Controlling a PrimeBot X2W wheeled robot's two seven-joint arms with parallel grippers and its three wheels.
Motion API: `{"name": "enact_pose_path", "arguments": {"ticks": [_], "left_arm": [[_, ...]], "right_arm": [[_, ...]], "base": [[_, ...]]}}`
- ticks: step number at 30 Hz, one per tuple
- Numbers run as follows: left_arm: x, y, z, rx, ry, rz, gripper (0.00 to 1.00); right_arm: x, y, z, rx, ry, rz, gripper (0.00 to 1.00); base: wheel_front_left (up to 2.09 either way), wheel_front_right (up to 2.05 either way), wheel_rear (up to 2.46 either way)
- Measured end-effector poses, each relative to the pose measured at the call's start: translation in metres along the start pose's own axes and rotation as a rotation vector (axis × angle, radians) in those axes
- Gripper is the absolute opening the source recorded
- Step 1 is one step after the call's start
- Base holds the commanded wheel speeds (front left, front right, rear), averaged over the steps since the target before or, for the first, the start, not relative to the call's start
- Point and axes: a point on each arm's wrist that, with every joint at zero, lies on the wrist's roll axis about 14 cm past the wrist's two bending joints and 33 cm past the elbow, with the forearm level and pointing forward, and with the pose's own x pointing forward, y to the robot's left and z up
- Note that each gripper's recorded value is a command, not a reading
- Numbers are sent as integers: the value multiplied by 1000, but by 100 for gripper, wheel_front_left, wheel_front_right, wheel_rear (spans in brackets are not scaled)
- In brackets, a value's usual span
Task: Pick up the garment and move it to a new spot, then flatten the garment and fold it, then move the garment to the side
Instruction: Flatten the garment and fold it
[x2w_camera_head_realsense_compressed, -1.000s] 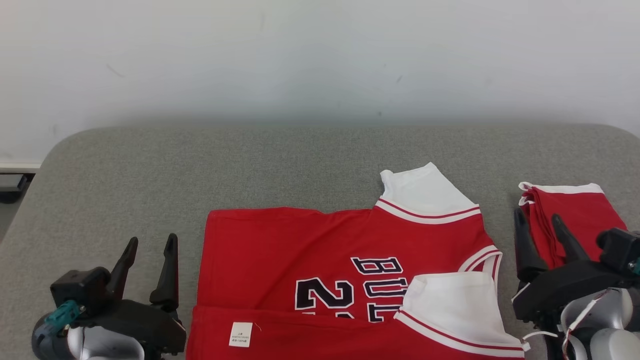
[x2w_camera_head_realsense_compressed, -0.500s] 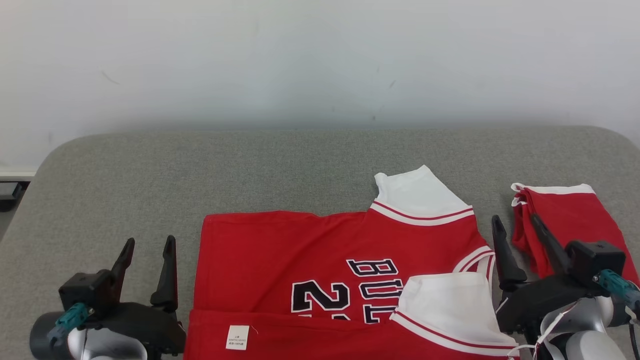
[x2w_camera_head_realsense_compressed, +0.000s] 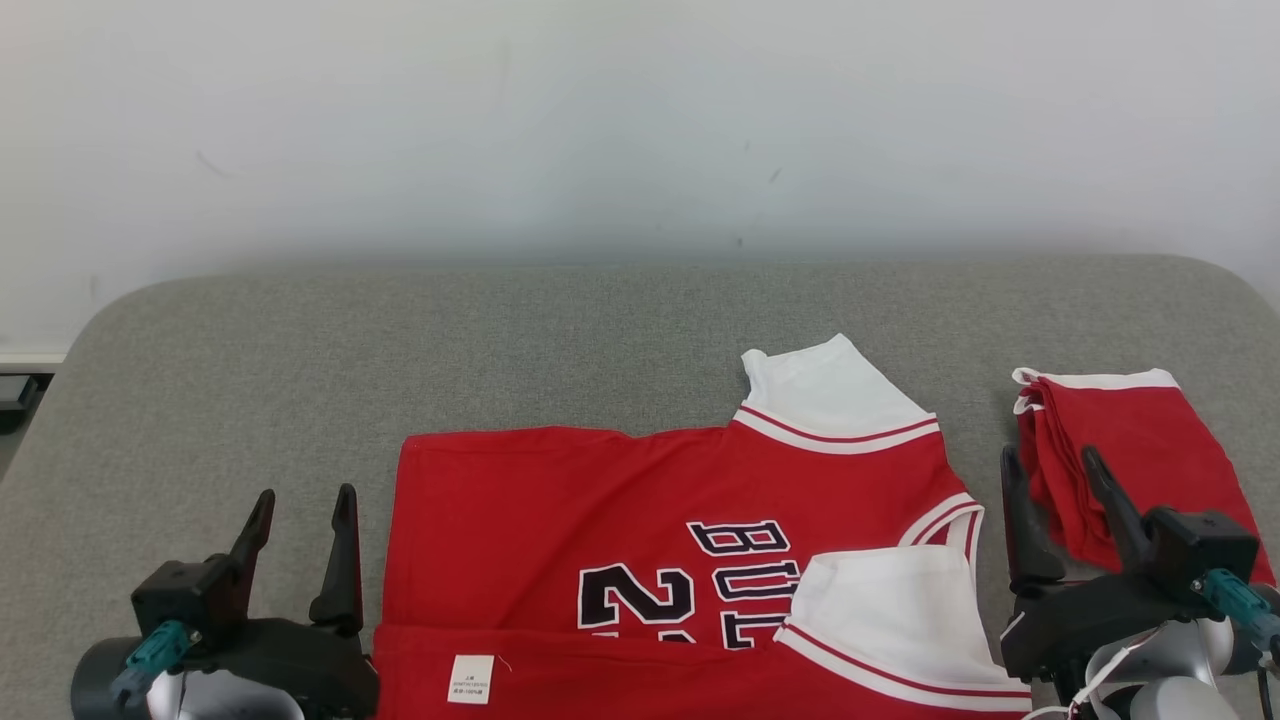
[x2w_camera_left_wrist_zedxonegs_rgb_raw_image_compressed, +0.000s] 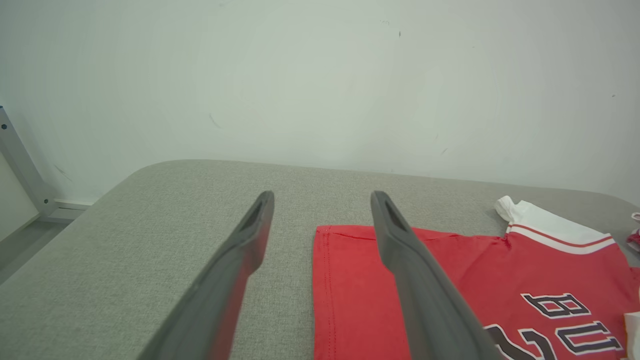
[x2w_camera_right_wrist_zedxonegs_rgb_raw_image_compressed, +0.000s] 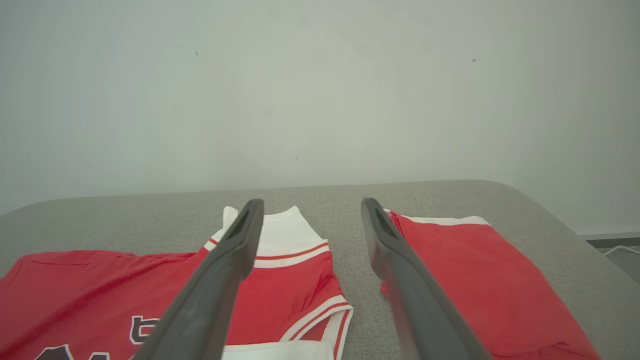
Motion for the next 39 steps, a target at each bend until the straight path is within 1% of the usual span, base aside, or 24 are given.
{"name": "enact_pose_path", "arguments": {"ticks": [12,19,22,25,28,29,30,31,35,39], "left_arm": [[-5,0,-12,-8,34,7,100],[-6,-1,-15,-10,43,6,100],[-5,-4,-19,-22,60,2,100],[-4,-8,-29,-34,108,-13,100],[1,-17,-45,-43,189,-37,100],[1,-17,-45,-43,189,-37,100],[14,-19,-44,-54,219,-46,100],[14,-19,-44,-54,219,-46,100],[49,-18,-30,-50,246,-59,100],[75,-16,-31,-35,328,-65,100]], "right_arm": [[-2,-2,-11,5,13,-12,100],[-1,-2,-14,39,13,-20,100],[-1,0,-22,67,41,-20,100],[1,9,-34,79,100,10,100],[13,20,-41,76,160,47,100],[13,20,-41,76,160,47,100],[25,29,-41,76,192,80,100],[25,29,-41,76,192,80,100],[57,54,-30,88,231,169,100],[88,67,-24,60,298,207,100]], "base": [[0,0,0],[0,0,0],[0,0,0],[0,0,0],[0,0,0],[0,0,0],[0,0,0],[0,0,0],[0,0,0],[0,0,0]]}}
